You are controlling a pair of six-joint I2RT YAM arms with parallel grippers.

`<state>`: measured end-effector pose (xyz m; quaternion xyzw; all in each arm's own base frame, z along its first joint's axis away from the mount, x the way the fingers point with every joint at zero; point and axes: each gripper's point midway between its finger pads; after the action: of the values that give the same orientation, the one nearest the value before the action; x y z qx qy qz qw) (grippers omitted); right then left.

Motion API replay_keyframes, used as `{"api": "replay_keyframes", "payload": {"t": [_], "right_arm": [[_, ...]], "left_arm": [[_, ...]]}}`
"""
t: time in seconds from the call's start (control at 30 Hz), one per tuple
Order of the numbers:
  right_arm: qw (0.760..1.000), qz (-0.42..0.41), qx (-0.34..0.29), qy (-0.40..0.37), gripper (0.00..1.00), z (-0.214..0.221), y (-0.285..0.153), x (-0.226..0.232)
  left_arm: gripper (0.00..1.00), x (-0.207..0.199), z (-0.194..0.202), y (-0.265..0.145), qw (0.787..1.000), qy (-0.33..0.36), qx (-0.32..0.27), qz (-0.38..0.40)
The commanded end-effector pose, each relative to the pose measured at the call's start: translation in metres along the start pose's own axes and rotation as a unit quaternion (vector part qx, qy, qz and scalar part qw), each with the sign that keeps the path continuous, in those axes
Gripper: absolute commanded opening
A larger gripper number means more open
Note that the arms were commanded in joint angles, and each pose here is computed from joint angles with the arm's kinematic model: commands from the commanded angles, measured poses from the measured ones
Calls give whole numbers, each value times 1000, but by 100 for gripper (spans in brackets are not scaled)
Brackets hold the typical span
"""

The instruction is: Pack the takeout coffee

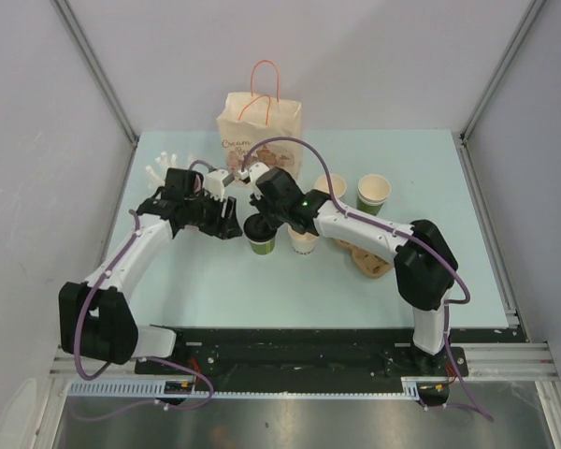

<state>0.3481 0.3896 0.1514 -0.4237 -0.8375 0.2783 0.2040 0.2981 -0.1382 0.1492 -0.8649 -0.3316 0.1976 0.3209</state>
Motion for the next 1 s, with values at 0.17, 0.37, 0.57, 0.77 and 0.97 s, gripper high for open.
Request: {"api": "replay_keyframes", "payload": {"t": [0.17, 0.37, 0.57, 0.77, 0.97], "right_arm": [[1000, -13, -25, -7, 29, -20, -20, 12], [999, -12, -37, 5, 49, -32, -25, 10], [998, -17, -57, 36, 61, -45, -31, 7], [997, -40, -41, 58, 62, -27, -15, 11], [995, -52, -18, 80, 57, -8, -5, 7]], "left_arm": [[48, -6, -33, 4, 999, 8, -33, 33], [29, -8, -40, 4, 998, -1, -40, 40], [25, -6, -24, 22, 997, -51, -11, 48], [24, -8, -23, 26, 996, -66, -14, 54], [23, -11, -9, 35, 995, -80, 1, 67]]}}
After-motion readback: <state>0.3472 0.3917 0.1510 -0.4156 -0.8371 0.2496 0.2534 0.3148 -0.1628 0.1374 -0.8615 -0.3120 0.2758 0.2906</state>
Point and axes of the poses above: each gripper's point midway between its finger pads, its own y axis out along the fingers, its own x axis along the line the jaws close on, z = x × y, and after that the axes turned 14 degrees about y, right-handed
